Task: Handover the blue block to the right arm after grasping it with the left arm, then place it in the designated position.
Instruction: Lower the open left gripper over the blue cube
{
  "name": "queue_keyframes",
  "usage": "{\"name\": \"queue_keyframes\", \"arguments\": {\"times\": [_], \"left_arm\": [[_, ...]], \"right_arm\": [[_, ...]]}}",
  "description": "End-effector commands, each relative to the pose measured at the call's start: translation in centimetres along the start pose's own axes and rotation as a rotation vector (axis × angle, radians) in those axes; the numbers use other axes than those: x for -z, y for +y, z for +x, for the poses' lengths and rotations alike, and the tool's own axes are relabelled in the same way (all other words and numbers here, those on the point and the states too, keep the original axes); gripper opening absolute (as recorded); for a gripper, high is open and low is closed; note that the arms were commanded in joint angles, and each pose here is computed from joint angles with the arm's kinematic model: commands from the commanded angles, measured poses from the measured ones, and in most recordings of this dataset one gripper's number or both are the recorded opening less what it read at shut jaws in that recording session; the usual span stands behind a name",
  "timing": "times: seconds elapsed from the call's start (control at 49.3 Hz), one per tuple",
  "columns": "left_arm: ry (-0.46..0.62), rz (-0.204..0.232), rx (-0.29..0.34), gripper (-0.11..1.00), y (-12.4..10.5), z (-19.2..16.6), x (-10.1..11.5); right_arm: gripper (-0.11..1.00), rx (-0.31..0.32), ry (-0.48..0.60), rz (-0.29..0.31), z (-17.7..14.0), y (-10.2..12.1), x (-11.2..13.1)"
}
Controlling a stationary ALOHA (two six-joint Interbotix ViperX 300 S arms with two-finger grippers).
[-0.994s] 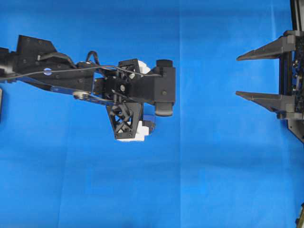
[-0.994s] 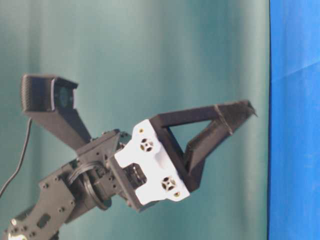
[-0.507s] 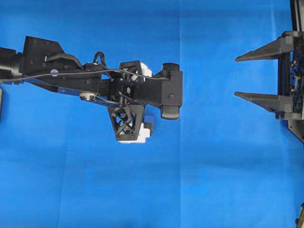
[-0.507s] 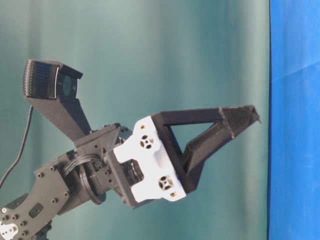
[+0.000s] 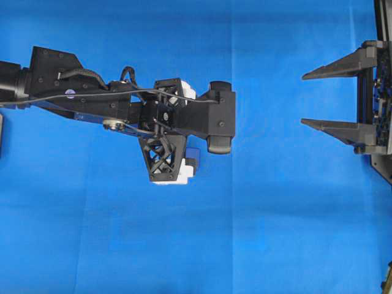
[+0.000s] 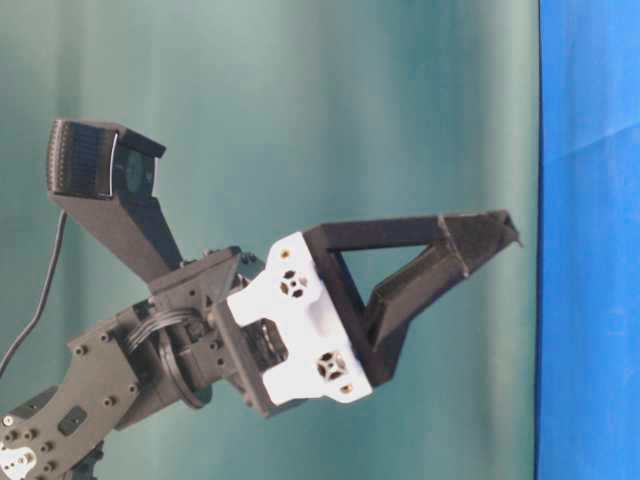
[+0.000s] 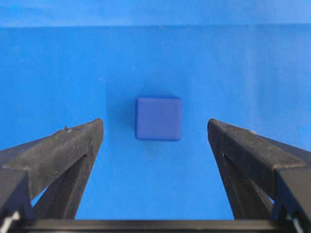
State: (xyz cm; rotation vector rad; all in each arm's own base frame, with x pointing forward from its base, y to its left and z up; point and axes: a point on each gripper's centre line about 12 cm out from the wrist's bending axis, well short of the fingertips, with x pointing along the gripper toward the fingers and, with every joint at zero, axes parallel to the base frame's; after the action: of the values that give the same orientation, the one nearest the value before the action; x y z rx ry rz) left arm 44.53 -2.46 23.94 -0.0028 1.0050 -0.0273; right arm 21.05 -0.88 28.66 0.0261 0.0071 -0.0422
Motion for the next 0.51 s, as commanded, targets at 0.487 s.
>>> {"name": "queue_keyframes", "arguments": {"times": [0.487], "left_arm": [[-0.035,0.002,0.003,0.91,-0.22,-0.96,-0.81]], "right_arm": [[0.98,0.0,-0.034,-0.001,0.3,0.0,-1.24]]}}
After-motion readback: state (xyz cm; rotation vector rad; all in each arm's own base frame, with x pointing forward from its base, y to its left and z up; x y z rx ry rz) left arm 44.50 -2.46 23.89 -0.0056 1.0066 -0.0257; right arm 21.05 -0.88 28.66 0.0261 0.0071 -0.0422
